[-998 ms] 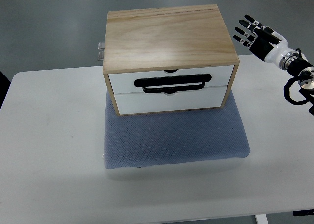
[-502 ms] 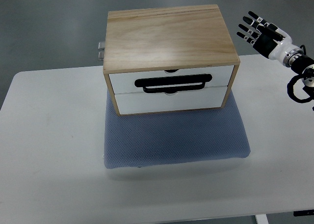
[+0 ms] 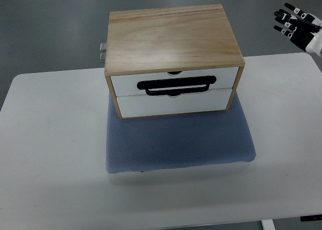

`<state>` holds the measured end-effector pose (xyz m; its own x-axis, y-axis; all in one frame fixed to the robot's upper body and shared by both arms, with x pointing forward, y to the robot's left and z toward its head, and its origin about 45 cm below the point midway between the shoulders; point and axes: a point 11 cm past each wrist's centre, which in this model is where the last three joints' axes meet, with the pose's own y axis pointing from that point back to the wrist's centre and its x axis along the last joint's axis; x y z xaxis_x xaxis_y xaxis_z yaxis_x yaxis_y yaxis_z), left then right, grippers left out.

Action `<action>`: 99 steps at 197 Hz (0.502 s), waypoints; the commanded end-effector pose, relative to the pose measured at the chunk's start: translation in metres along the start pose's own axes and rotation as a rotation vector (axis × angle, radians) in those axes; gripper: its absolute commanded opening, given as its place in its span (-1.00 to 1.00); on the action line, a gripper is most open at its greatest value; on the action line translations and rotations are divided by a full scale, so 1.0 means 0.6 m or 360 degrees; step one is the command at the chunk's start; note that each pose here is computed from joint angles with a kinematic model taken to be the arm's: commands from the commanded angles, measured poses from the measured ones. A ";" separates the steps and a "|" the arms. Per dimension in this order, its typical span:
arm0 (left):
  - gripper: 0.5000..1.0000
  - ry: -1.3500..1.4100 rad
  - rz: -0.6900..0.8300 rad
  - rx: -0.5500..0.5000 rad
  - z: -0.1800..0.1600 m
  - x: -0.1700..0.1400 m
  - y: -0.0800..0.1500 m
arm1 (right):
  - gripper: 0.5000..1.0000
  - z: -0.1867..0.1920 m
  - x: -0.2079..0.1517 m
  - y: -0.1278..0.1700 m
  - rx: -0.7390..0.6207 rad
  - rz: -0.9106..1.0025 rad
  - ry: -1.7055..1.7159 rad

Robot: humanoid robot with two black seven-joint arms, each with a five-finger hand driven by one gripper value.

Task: Open wood drawer with right hand

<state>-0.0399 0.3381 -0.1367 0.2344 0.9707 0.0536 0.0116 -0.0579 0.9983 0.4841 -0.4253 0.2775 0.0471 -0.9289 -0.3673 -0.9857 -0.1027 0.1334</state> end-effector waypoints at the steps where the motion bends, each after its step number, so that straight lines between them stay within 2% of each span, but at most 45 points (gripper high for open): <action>1: 1.00 0.0000 0.0001 0.0000 0.000 0.000 0.000 | 0.78 -0.015 -0.001 0.007 0.0009 -0.0034 0.0032; 55: 1.00 0.0000 0.0003 0.0000 0.000 0.001 0.000 | 0.76 -0.070 -0.030 0.053 -0.0019 -0.0318 0.0247; 75: 1.00 0.0000 0.0001 0.0000 0.000 0.000 0.000 | 0.76 -0.097 -0.046 0.074 0.0046 -0.0455 0.0336; 99: 1.00 0.0000 0.0001 0.0000 0.000 0.000 0.000 | 0.75 -0.101 -0.064 0.093 0.0038 -0.0545 0.0478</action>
<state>-0.0399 0.3381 -0.1367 0.2345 0.9706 0.0536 0.0117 -0.0579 0.9983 0.4455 -0.4238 0.3475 0.3598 -0.9184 -0.1646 -0.9288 -0.3693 0.0302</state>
